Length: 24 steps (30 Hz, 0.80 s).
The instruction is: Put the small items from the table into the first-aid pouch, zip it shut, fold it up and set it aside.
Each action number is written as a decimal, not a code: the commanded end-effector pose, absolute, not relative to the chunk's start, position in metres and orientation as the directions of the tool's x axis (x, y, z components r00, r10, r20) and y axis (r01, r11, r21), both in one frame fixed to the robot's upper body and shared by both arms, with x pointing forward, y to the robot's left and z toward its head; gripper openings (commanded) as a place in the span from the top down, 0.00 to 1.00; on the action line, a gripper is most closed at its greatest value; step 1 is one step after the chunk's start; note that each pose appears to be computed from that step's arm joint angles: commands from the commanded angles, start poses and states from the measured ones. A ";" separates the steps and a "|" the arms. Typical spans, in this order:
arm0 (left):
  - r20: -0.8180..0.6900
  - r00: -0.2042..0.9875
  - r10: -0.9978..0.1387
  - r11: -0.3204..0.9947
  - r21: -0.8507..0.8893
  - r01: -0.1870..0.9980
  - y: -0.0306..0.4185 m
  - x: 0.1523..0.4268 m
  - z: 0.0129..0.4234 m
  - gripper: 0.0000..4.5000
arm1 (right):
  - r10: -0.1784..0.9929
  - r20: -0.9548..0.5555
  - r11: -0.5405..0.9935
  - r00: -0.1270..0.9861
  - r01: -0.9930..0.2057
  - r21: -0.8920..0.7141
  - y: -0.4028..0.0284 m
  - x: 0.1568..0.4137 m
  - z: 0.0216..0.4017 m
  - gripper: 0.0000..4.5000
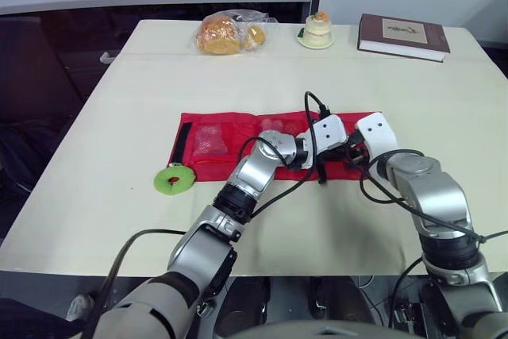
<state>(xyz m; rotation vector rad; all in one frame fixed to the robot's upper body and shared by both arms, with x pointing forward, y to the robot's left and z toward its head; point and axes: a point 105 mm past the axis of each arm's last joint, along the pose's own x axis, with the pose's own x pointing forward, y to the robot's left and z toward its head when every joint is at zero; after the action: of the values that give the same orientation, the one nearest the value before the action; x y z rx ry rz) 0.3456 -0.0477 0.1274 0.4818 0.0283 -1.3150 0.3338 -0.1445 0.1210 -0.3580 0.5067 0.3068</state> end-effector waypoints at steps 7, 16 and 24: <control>-0.263 0.282 -0.923 0.184 0.341 0.922 -0.050 0.354 0.136 1.00 | 0.369 -0.459 0.823 0.808 -0.514 -0.242 -0.138 0.300 0.147 0.47; -0.262 0.280 -0.924 0.184 0.338 0.923 -0.049 0.355 0.135 1.00 | 0.333 -0.478 0.828 0.813 -0.494 -0.265 -0.172 0.286 0.143 0.96; -0.258 0.268 -0.928 0.170 0.345 0.923 -0.051 0.354 0.136 1.00 | 0.327 -0.487 0.841 0.810 -0.485 -0.241 -0.164 0.300 0.123 0.99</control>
<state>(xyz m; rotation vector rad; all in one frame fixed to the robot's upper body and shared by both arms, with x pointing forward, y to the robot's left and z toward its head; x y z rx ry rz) 0.3551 -0.0452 0.1215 0.4860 0.0463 -1.2987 0.2936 -0.1664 0.1142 -0.3589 0.5060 0.4559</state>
